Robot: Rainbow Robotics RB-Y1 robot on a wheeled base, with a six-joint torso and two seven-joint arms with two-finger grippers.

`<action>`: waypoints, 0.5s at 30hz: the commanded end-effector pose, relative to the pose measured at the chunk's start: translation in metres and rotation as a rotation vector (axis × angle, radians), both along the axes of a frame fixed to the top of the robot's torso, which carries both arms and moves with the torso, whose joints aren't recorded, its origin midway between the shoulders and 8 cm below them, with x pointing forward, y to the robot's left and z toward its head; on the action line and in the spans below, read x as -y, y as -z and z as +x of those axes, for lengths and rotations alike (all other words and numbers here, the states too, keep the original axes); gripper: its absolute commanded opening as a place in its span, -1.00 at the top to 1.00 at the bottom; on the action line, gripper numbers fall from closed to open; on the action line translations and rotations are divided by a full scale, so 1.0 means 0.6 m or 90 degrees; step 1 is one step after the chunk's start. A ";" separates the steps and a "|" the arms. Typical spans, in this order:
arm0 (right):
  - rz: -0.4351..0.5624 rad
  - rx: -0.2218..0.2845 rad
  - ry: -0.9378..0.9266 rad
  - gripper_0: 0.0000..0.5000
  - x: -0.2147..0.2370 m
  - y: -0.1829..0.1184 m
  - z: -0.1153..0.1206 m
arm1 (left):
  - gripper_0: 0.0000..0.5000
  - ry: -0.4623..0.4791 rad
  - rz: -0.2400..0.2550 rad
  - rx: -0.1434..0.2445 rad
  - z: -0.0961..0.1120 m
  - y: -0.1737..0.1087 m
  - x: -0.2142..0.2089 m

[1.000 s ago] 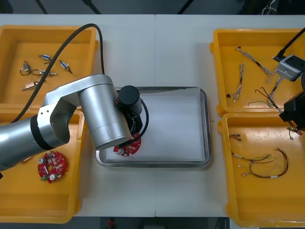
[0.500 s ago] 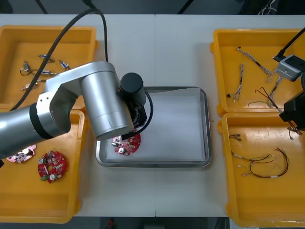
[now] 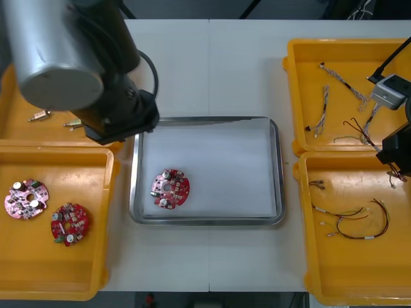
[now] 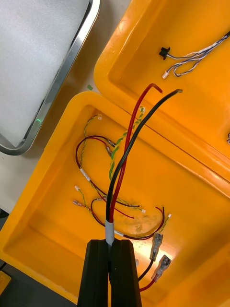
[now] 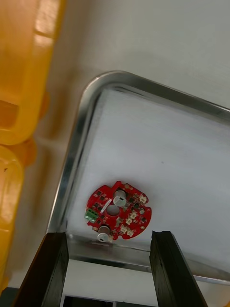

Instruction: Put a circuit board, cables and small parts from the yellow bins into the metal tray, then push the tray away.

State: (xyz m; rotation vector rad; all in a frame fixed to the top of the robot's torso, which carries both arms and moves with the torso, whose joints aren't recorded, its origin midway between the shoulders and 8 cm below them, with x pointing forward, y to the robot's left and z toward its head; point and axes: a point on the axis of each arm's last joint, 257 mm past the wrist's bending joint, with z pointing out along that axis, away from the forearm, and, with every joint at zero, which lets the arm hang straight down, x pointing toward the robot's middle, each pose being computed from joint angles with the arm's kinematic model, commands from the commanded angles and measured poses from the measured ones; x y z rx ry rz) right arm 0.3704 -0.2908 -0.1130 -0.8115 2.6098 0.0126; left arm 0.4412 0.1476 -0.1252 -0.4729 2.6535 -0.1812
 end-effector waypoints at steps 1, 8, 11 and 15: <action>-0.034 0.018 -0.016 1.00 0.007 -0.017 0.007 | -1.00 -0.026 0.001 0.045 0.013 -0.110 -0.081; -0.052 0.025 -0.064 1.00 -0.026 -0.025 0.015 | -1.00 -0.059 0.002 0.024 0.026 -0.164 -0.194; -0.068 0.026 -0.096 1.00 -0.050 -0.027 0.019 | -1.00 -0.070 -0.005 0.020 0.040 -0.184 -0.234; -0.085 0.031 -0.149 1.00 -0.097 -0.028 0.026 | -1.00 -0.083 -0.004 0.033 0.067 -0.212 -0.289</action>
